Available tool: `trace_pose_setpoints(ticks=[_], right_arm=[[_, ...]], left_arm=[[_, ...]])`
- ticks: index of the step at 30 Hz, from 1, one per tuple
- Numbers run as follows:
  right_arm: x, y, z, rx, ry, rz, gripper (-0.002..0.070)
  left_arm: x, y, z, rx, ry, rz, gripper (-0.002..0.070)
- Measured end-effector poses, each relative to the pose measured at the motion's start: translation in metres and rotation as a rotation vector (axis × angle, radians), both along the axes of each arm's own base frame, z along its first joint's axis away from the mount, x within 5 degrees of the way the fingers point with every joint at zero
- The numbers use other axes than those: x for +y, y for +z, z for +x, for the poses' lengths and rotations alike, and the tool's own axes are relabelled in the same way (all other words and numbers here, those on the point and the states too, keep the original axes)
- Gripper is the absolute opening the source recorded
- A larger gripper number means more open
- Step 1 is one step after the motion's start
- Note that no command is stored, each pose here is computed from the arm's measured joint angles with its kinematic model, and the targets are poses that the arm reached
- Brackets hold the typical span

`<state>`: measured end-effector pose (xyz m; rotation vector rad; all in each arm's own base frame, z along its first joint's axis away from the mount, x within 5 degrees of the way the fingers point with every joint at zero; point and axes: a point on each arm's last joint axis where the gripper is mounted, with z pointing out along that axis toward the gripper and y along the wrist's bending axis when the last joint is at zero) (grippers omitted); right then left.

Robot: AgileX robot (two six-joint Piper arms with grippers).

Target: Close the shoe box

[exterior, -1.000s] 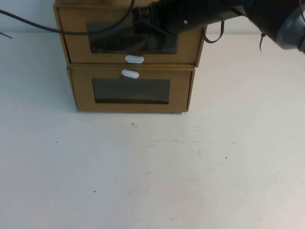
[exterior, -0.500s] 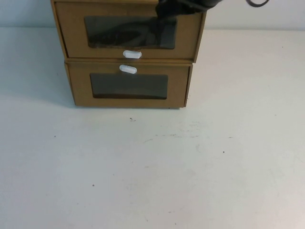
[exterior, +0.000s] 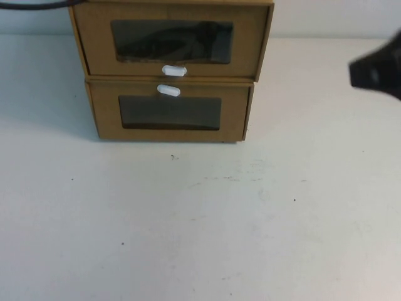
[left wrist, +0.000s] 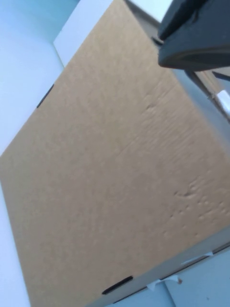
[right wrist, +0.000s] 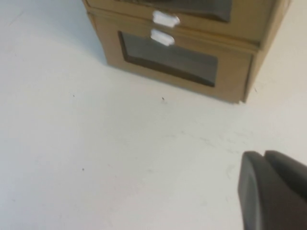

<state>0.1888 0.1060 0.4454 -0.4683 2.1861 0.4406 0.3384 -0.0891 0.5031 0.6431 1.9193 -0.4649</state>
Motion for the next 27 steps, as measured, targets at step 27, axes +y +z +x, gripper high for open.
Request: trace_pose_setpoints(ticks=[27], right_arm=[[-0.086,-0.145,-0.161,-0.344,-0.116,0.291,-0.0011]], left_arm=[[0.068,-0.199,-0.28,-0.653,0.307,-0.095,-0.0005]])
